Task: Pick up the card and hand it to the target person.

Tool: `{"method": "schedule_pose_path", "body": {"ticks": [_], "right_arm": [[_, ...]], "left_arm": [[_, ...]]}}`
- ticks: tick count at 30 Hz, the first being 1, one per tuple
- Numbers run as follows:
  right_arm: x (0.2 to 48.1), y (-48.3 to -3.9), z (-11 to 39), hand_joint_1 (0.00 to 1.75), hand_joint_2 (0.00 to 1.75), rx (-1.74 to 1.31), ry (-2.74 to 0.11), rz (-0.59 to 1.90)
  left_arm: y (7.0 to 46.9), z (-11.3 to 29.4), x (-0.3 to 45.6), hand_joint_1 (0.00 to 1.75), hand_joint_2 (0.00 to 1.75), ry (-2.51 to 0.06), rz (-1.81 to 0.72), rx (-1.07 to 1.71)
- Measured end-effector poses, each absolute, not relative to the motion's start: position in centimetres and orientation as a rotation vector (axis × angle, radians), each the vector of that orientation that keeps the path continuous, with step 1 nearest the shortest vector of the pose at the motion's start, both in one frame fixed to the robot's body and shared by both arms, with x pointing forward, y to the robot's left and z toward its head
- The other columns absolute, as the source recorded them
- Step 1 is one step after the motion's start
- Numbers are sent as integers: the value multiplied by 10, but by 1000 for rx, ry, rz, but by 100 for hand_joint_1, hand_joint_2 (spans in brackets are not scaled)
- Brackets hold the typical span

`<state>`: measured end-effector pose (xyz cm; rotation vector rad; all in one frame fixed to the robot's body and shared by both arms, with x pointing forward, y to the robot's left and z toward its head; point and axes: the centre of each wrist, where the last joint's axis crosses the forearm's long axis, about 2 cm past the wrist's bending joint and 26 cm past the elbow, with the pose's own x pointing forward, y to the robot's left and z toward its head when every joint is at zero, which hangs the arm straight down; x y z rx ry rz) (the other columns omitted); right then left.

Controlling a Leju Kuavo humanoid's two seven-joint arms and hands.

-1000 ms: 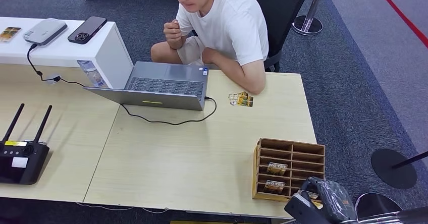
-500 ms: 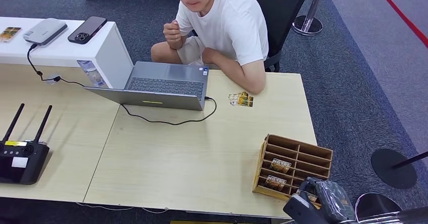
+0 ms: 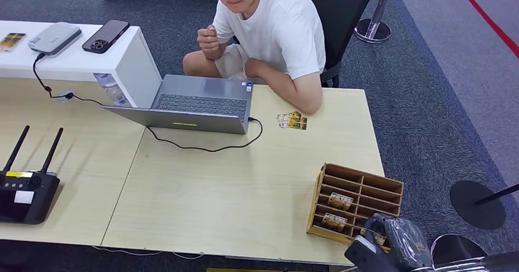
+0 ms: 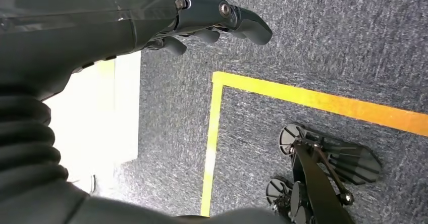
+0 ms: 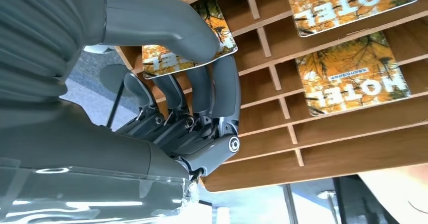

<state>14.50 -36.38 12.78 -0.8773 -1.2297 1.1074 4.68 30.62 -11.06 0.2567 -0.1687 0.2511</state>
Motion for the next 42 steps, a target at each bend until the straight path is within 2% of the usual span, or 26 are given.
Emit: {"method": "schedule_pose_path", "body": {"ticks": [11,22,28,35,42], "right_arm": [[152,-358,143,141,175,-787,-1575,1051],[157,-354,157,141,175,-742,-1769,1036],[169,-342,167,141,175,-1003,-1955,1086],[192,-309,165,141,175,-1359,-2142,1110],[228,-273,145,141,175,-1362,-2249,1128]], "left_arm": [[306,-111,47,0,175,-171,253,254],[305,-111,47,0,175,-175,252,244],[305,-111,47,0,175,-177,252,244],[305,-110,50,0,175,-182,251,242],[305,-110,53,0,175,-186,226,242]]}}
